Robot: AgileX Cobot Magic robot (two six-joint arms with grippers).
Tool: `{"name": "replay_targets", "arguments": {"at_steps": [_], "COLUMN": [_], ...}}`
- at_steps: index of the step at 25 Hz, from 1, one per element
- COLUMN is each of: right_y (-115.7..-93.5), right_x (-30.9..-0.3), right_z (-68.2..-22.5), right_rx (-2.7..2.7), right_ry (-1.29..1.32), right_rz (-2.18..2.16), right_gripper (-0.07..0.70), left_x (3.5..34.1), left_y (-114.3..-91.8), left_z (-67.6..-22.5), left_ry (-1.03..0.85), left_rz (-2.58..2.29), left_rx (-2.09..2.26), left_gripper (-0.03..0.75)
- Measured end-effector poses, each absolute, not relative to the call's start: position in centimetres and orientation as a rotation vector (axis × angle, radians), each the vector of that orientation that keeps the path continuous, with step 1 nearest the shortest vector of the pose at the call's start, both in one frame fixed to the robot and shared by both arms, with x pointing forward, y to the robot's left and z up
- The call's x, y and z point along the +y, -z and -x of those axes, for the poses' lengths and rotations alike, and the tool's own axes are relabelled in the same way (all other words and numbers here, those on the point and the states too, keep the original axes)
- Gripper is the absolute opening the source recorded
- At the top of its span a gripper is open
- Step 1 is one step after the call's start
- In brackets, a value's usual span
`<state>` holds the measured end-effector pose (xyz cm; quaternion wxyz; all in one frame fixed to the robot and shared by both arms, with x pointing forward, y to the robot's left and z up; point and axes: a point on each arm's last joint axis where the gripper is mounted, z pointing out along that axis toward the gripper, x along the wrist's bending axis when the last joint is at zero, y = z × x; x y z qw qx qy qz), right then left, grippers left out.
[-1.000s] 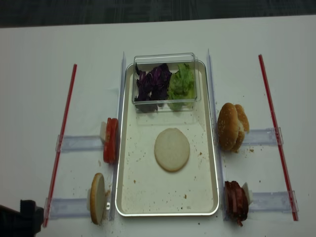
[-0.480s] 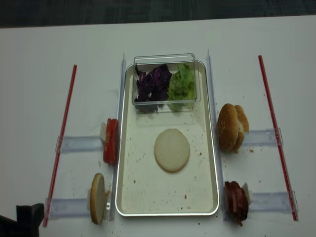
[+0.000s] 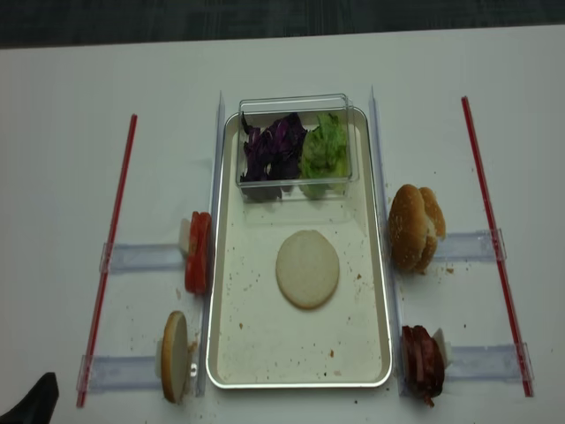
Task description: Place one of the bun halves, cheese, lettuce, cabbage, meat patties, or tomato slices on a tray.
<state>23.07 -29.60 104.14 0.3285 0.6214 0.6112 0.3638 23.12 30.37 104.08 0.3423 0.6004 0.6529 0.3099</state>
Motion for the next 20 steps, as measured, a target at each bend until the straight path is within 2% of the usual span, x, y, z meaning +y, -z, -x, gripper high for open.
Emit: {"name": "replay_targets", "arguments": {"at_steps": [20], "right_y": [-104.14], "right_x": [-29.60], "right_z": [-23.03], "right_rx": [1.598], "right_ry": [-0.954], "right_rz": [-1.625], "right_gripper": [0.445], "left_x": [30.14], "left_y": [-103.99], "left_z": [-22.67], "left_ry": [-0.820], "left_rz": [-1.603], "left_rx": [1.630], "left_gripper": [0.618]}}
